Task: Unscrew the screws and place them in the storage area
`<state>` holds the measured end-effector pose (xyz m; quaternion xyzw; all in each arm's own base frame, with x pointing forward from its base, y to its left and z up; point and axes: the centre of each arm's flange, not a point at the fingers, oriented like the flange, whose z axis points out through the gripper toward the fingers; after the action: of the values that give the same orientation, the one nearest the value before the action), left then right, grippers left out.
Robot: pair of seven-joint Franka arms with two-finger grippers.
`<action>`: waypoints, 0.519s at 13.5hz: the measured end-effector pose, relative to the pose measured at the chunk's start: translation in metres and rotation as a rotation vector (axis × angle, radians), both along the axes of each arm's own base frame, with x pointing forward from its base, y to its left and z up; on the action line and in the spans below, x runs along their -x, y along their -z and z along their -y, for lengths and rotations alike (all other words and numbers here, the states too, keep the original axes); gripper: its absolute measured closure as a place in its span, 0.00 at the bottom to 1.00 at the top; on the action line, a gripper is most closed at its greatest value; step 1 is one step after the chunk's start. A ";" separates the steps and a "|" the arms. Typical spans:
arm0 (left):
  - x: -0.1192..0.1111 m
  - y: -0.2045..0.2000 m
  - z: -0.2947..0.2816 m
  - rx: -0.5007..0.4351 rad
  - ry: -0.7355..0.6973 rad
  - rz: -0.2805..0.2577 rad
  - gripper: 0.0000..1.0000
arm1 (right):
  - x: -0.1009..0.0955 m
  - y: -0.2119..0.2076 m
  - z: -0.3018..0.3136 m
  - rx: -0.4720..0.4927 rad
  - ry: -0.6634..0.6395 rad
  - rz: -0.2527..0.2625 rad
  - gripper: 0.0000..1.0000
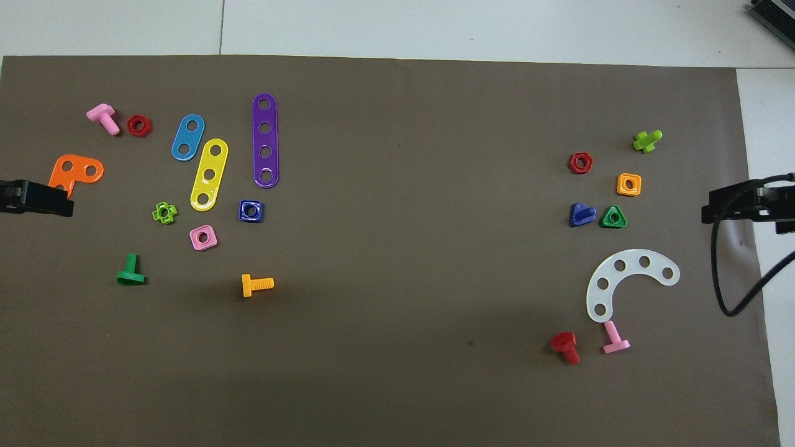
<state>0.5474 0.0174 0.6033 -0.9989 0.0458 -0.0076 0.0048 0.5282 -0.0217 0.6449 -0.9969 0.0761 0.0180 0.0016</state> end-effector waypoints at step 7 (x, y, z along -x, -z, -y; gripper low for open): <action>0.000 0.000 0.000 0.000 0.000 0.000 0.00 | 0.007 -0.001 -0.009 0.024 -0.063 -0.023 0.00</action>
<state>0.5474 0.0174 0.6033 -0.9989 0.0458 -0.0076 0.0048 0.5214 -0.0123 0.6461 -0.9985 0.0451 0.0288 -0.0120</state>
